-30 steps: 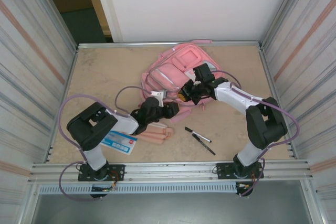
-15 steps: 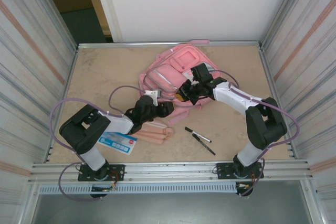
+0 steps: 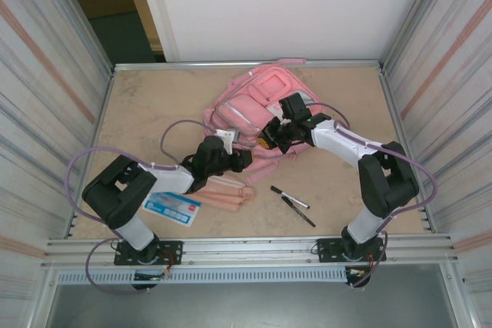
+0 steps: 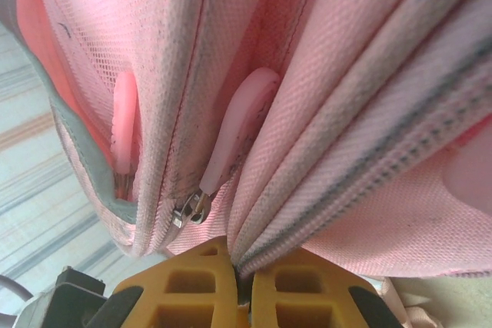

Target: Pack the student bag

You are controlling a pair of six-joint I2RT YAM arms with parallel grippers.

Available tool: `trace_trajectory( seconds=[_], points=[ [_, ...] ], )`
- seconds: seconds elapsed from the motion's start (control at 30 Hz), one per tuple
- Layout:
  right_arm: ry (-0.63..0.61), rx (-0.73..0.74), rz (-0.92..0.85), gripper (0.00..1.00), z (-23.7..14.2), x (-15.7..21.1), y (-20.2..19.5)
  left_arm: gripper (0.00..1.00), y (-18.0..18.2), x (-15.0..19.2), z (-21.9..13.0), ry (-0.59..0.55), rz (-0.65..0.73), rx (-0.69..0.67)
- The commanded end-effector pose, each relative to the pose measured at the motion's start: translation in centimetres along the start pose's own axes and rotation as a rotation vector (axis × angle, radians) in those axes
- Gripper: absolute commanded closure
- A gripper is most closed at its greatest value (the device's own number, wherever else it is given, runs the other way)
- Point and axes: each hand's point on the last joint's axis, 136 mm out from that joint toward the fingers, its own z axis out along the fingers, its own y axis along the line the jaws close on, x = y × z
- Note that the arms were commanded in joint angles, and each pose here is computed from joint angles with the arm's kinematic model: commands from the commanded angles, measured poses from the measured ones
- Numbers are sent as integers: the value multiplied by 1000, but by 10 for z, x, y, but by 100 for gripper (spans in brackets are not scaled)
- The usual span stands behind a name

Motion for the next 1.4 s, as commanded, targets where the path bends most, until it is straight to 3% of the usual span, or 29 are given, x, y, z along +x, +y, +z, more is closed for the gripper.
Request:
trace_trajectory(
  seconds=[0.0, 0.27, 0.37, 0.43, 0.57, 0.7, 1.1, 1.37],
  points=[
    [63, -33, -60, 100, 5, 17, 14, 85, -41, -37, -7, -93, 85, 122],
    [4, 33, -72, 100, 10, -8, -4, 93, -35, -25, -13, -51, 86, 111],
    [-26, 50, -79, 100, 11, -21, -8, 79, -28, -18, -16, -15, 51, 94],
    [-19, 26, -88, 100, 12, -21, -1, 64, -25, -14, -18, 14, 30, 87],
    [-22, 14, -156, 100, 16, -17, 5, 59, -26, -11, -21, 49, -1, 81],
    [1, 24, -166, 100, 22, -15, 0, 54, -17, -20, -29, 31, -66, -14],
    [59, 14, -128, 100, 37, -12, 0, 55, -9, -6, -14, 117, -165, -50],
    [97, -7, -97, 100, 42, -1, 6, 54, 3, 1, 0, 143, -156, -119]
  ],
)
